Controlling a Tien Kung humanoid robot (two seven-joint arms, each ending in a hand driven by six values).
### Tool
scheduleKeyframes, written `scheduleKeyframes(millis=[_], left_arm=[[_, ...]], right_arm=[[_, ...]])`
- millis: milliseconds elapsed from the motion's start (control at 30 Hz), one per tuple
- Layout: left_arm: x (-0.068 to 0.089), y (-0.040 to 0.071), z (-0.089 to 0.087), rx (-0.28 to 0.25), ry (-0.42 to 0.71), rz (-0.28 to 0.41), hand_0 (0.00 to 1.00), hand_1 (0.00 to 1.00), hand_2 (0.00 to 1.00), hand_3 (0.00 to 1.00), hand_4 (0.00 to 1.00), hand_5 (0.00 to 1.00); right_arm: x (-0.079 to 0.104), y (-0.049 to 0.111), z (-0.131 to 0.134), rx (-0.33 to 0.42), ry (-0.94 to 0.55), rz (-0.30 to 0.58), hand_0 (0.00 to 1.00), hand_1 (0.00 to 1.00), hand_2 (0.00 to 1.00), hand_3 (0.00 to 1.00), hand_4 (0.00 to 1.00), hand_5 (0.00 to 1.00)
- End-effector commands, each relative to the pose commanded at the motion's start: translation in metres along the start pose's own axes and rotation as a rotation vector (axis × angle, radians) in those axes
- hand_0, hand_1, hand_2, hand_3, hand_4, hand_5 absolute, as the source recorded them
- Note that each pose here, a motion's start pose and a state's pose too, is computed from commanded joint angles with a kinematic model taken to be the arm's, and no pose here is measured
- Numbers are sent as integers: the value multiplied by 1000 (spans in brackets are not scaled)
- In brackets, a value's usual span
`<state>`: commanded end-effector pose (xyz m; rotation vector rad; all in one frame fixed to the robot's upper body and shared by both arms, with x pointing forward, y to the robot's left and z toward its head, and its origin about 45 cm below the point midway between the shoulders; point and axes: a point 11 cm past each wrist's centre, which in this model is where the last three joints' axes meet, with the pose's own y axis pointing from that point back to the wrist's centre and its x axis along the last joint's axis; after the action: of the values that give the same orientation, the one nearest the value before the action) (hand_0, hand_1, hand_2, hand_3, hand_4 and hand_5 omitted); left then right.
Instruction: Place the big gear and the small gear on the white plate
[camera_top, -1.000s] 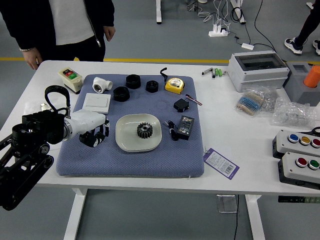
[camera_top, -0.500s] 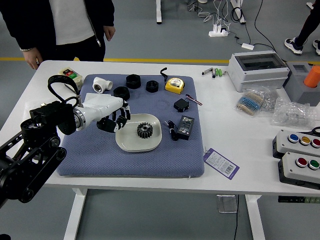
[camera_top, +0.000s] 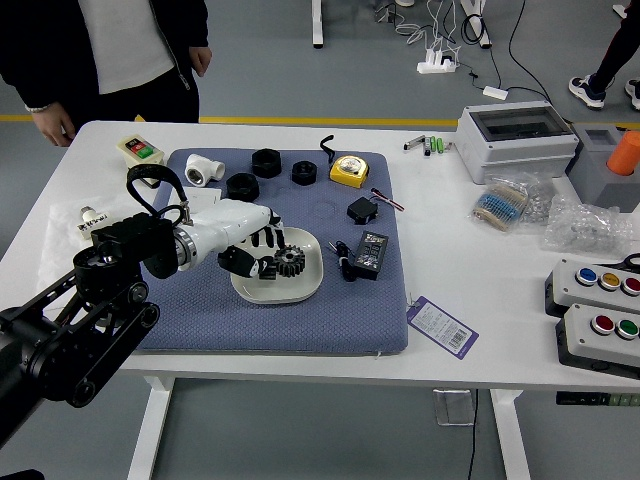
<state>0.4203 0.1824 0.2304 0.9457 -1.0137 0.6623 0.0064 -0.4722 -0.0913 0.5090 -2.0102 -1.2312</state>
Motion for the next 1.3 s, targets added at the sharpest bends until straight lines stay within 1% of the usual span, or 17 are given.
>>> scheduleKeyframes(millis=[100, 133, 267, 400, 500, 533, 600, 700, 733, 867, 933, 1000, 1033, 1100, 1133, 1233, 1300], left_arm=[[0, 0, -2, 0, -3, 1, 476, 599, 612, 703, 998, 172], [0, 0, -2, 0, -3, 0, 546, 670, 710, 792, 998, 233], [3, 2, -2, -8, 1, 14, 546, 670, 710, 792, 998, 233], [11, 5, 1, -33, 20, 73, 584, 699, 750, 809, 998, 249], [19, 8, 2, -58, 49, 148, 584, 699, 750, 809, 998, 249], [21, 10, 1, -71, 82, 186, 600, 703, 763, 813, 998, 308], [24, 13, -1, -84, 124, 241, 600, 703, 763, 813, 998, 308], [25, 23, -10, -101, 262, 371, 600, 703, 763, 813, 998, 308], [26, 25, -13, -102, 285, 401, 556, 634, 695, 683, 878, 298], [21, 41, -30, -92, 432, 525, 556, 634, 695, 683, 878, 298], [17, 47, -38, -84, 521, 553, 555, 618, 665, 654, 843, 292], [8, 51, -50, -71, 635, 543, 555, 618, 665, 654, 843, 292], [-2, 51, -59, -44, 687, 508, 555, 618, 665, 654, 843, 292], [-18, 50, -68, -26, 790, 437, 555, 618, 665, 654, 843, 292], [-25, 50, -72, -13, 837, 407, 624, 659, 725, 761, 920, 510], [-52, 54, -81, 8, 1002, 325, 624, 659, 725, 761, 920, 510], [-67, 58, -84, 13, 1116, 295, 624, 659, 725, 761, 920, 510]], right_arm=[[0, 0, 0, 0, -1, 0, 702, 728, 766, 593, 827, 681], [0, 0, 0, 1, -1, 0, 703, 728, 766, 593, 827, 681], [0, 0, 0, 0, 0, -1, 703, 728, 766, 593, 827, 681], [0, 0, 1, -1, 0, 0, 703, 729, 766, 593, 827, 681], [0, 0, 2, -3, 0, 1, 703, 729, 766, 593, 827, 681], [1, 0, 2, -4, 1, 1, 701, 729, 766, 592, 827, 681], [1, 0, 3, -5, 0, 1, 701, 729, 766, 592, 827, 681], [1, 0, 5, -7, 1, 1, 701, 729, 766, 592, 827, 681], [1, 0, 5, -8, 1, 1, 701, 729, 766, 592, 827, 681], [2, 0, 8, -13, 5, 2, 701, 729, 766, 592, 827, 681], [2, 0, 9, -14, 6, 3, 701, 729, 766, 592, 827, 682], [3, 0, 11, -17, 8, 4, 701, 729, 766, 592, 827, 682], [3, -1, 11, -19, 10, 4, 701, 729, 766, 592, 827, 682], [3, -1, 12, -19, 13, 4, 701, 729, 766, 592, 827, 682], [3, -1, 12, -19, 15, 5, 701, 729, 766, 591, 827, 681], [4, -1, 14, -23, 13, 6, 701, 729, 766, 591, 827, 681], [4, -1, 14, -23, 15, 6, 701, 729, 766, 591, 827, 681]])
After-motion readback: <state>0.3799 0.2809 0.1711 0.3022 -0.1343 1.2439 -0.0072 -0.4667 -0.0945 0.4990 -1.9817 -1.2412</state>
